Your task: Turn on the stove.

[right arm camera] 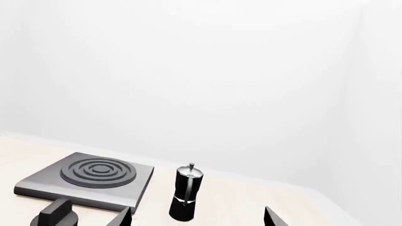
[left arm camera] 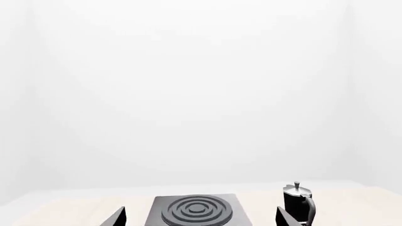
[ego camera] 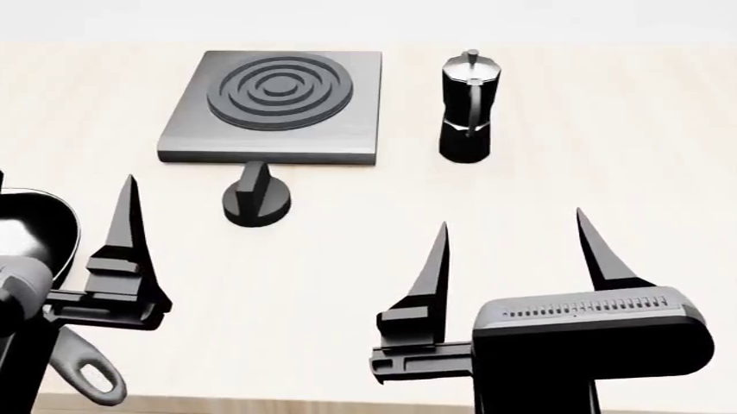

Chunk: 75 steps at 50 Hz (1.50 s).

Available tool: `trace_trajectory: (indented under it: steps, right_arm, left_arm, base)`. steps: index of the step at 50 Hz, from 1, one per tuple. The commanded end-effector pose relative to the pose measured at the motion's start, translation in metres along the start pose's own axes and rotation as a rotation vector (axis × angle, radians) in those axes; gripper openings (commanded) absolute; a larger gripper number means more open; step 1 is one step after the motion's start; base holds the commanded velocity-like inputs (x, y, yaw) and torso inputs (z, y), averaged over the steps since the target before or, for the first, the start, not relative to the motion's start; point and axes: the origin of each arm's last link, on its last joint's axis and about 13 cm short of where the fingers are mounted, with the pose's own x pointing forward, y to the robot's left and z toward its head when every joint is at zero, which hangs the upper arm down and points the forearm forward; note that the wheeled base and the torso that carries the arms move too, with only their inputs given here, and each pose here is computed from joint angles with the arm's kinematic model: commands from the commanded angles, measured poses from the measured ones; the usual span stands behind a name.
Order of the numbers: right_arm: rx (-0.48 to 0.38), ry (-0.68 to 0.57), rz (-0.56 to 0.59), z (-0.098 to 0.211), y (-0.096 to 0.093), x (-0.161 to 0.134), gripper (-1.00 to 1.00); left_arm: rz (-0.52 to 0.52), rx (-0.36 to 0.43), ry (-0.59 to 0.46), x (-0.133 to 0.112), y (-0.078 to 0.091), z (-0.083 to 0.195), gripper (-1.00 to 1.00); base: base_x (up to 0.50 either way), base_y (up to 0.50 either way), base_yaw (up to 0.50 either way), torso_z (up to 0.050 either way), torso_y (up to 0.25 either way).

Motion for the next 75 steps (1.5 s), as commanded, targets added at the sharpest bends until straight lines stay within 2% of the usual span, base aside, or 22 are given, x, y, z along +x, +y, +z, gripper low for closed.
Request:
trace_trajectory:
  steps: [1, 75]
  right_arm:
    - [-0.002, 0.002, -0.002, 0.0002, 0.0008, -0.0001, 1.00]
    - [-0.027, 0.016, 0.004, -0.0015, 0.0017, 0.0001, 1.00]
  left_arm:
    - [0.013, 0.004, 0.010, 0.0011, 0.0015, -0.0024, 1.00]
    - [0.021, 0.020, 0.023, 0.0018, 0.0012, -0.0050, 1.00]
  base:
    - [0.00, 0.02, 0.00, 0.000, 0.000]
    - [0.00, 0.03, 0.00, 0.000, 0.000]
